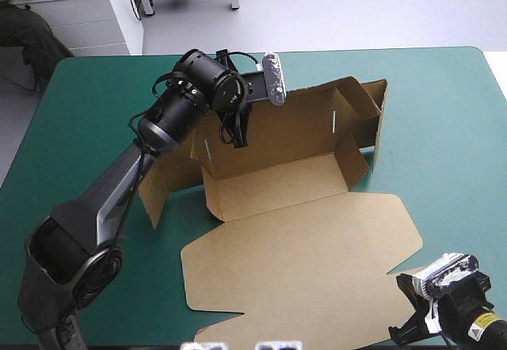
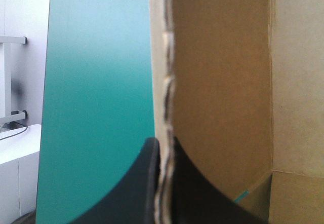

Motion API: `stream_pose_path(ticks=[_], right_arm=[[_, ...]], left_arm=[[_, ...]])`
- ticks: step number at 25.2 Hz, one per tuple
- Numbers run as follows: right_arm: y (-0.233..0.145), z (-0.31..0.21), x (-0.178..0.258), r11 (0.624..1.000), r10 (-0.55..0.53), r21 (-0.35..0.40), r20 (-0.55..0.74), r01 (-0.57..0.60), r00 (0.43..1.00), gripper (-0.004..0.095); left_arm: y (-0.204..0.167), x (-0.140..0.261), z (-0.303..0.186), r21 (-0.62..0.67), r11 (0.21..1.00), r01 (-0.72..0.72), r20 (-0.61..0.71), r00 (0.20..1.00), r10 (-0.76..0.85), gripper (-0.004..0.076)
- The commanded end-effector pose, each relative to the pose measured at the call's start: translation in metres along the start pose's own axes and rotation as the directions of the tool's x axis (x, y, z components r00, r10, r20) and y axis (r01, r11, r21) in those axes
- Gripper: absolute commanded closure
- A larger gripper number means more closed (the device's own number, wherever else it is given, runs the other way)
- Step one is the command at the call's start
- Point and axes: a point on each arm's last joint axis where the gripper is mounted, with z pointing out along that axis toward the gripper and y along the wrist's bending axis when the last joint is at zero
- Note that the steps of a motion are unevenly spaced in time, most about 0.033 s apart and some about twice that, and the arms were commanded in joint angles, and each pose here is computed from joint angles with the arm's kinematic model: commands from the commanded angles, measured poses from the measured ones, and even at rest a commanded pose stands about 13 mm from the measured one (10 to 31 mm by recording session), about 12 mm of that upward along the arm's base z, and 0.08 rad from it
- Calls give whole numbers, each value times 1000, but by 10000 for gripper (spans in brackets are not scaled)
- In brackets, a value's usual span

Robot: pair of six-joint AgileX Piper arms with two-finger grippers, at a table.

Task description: Fold the box

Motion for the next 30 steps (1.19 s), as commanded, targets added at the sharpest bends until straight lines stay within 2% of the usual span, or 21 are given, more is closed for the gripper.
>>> stream_pose_path(ticks=[1,6,9,11,15,18,24,30], right_arm=[[-1,-4,-11,1000,1,8,66,-2,998,927],[-1,-4,-12,1000,1,14,80,-2,997,927],[-2,-4,-13,1000,3,19,96,-5,995,927],[-3,-5,-17,997,69,23,139,-73,988,927],[-4,-5,-19,995,93,25,161,-99,983,927],[-4,-5,-19,995,93,26,167,-99,982,927],[-4,-5,-19,995,93,26,167,-99,982,927],[-5,-5,-21,993,111,29,188,-118,976,927]], left_arm=[[6,4,-38,-58,998,-15,32,999,17,731],[4,-3,-40,-86,994,-63,54,996,68,731],[6,-8,-42,-157,983,-100,59,992,111,731],[5,-19,-47,-250,960,-130,41,989,144,731],[-14,-36,-53,-268,947,-176,21,982,188,731],[-40,-51,-45,-296,904,-309,-76,951,300,731],[-48,-39,-28,-393,877,-277,-144,960,239,731],[-65,-14,-41,-510,820,-261,-26,957,288,731]])
